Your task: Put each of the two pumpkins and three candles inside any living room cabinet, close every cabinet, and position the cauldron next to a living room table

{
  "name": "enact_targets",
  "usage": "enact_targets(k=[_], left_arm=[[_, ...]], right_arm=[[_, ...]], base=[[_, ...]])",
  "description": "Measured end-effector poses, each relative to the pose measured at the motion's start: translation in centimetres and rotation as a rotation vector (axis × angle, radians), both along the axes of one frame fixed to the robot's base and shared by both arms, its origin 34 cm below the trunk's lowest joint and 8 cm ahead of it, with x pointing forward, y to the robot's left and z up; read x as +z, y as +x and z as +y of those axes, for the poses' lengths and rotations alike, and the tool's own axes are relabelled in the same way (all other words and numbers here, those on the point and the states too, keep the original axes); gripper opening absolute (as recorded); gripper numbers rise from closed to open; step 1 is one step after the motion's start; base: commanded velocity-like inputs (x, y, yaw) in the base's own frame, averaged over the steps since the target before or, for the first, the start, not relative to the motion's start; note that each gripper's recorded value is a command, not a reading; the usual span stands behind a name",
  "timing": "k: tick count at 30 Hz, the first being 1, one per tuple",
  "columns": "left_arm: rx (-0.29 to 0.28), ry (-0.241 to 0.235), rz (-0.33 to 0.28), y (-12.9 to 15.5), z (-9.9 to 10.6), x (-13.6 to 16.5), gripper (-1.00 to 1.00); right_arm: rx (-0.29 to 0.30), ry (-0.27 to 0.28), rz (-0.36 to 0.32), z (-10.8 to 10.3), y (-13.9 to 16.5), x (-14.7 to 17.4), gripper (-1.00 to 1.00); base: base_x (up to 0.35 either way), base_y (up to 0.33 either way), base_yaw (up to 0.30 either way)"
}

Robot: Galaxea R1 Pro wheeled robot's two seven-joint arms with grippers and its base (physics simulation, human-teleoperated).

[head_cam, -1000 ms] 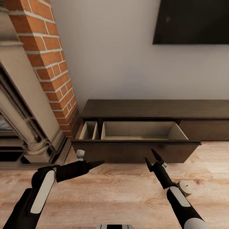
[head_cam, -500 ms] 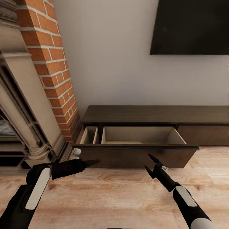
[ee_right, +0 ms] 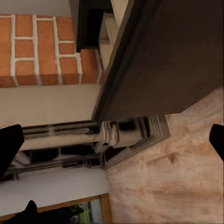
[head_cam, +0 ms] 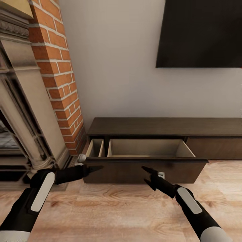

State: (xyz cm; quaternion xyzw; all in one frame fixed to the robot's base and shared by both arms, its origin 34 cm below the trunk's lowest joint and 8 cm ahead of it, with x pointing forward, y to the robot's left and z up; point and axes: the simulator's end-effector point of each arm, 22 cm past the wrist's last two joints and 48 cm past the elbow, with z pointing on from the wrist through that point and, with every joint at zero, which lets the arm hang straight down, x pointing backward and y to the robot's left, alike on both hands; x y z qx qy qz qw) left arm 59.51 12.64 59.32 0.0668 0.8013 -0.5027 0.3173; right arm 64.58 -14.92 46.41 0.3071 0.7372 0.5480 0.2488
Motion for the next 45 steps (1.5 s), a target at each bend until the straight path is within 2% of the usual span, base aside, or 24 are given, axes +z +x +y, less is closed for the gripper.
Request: enact_targets(k=[2, 4, 6, 7, 11, 12, 15, 19, 20, 25, 26, 30, 37, 41, 45], left_arm=[[0.021, 0.029, 0.007, 0.5, 0.5, -0.3, 1.0], [0.035, 0.048, 0.014, 0.9, 0.9, -0.2, 1.0], [0.057, 0.079, 0.023, 1.4, 1.4, -0.5, 1.0], [0.071, 0.098, 0.033, 1.7, 1.7, -0.8, 1.0], [0.097, 0.131, 0.055, 2.3, 2.4, -0.9, 1.0], [0.109, 0.148, 0.065, 2.7, 2.7, -1.2, 1.0], [0.115, 0.178, 0.085, 3.1, 2.8, -1.5, 1.0], [0.105, 0.262, 0.118, 3.1, 2.8, -2.7, 1.0], [0.09, 0.293, 0.125, 2.9, 2.6, -3.2, 1.0], [0.058, 0.366, 0.145, 2.6, 2.2, -3.9, 1.0], [0.066, 0.404, 0.167, 2.8, 2.7, -4.8, 1.0], [0.066, 0.475, 0.211, 2.7, 3.3, -6.2, 1.0], [0.07, 0.515, 0.248, 3.2, 3.9, -6.1, 1.0], [0.065, 0.556, 0.264, 3.2, 4.1, -6.3, 1.0], [0.063, 0.561, 0.266, 3.4, 4.1, -5.5, 1.0]], right_arm=[[0.015, -0.066, 0.017, 0.1, 0.1, 0.3, 1.0], [0.024, -0.109, 0.032, 0.0, 0.1, 0.4, 1.0], [0.056, -0.192, 0.052, 0.2, -0.5, -0.4, 1.0], [0.081, -0.26, 0.062, 0.2, -1.1, -1.4, 1.0], [0.122, -0.394, 0.072, -0.5, -2.2, -2.8, 1.0], [0.138, -0.443, 0.074, -0.8, -2.5, -3.3, 1.0], [0.153, -0.494, 0.078, -1.3, -2.7, -3.5, 1.0], [0.167, -0.558, 0.106, -2.2, -3.2, -4.0, 1.0], [0.17, -0.593, 0.125, -2.8, -3.5, -4.6, 1.0], [0.182, -0.703, 0.173, -4.6, -4.1, -5.5, 1.0], [0.188, -0.738, 0.179, -5.2, -4.3, -5.7, 1.0], [0.193, -0.767, 0.181, -5.6, -4.2, -5.1, 1.0], [0.192, -0.773, 0.18, -5.6, -3.8, -3.6, 1.0], [0.193, -0.771, 0.182, -5.4, -3.6, -2.7, 1.0], [0.196, -0.769, 0.182, -5.2, -3.5, -1.9, 1.0]], base=[[0.0, 0.0, 0.0], [0.0, 0.0, 0.0], [0.0, 0.0, 0.0], [0.0, 0.0, 0.0], [0.0, 0.0, 0.0], [0.0, 0.0, 0.0], [0.0, 0.0, 0.0], [0.0, 0.0, 0.0], [0.0, 0.0, 0.0], [0.0, 0.0, 0.0], [0.0, 0.0, 0.0], [0.0, 0.0, 0.0], [0.0, 0.0, 0.0], [0.0, 0.0, 0.0], [0.0, 0.0, 0.0]])
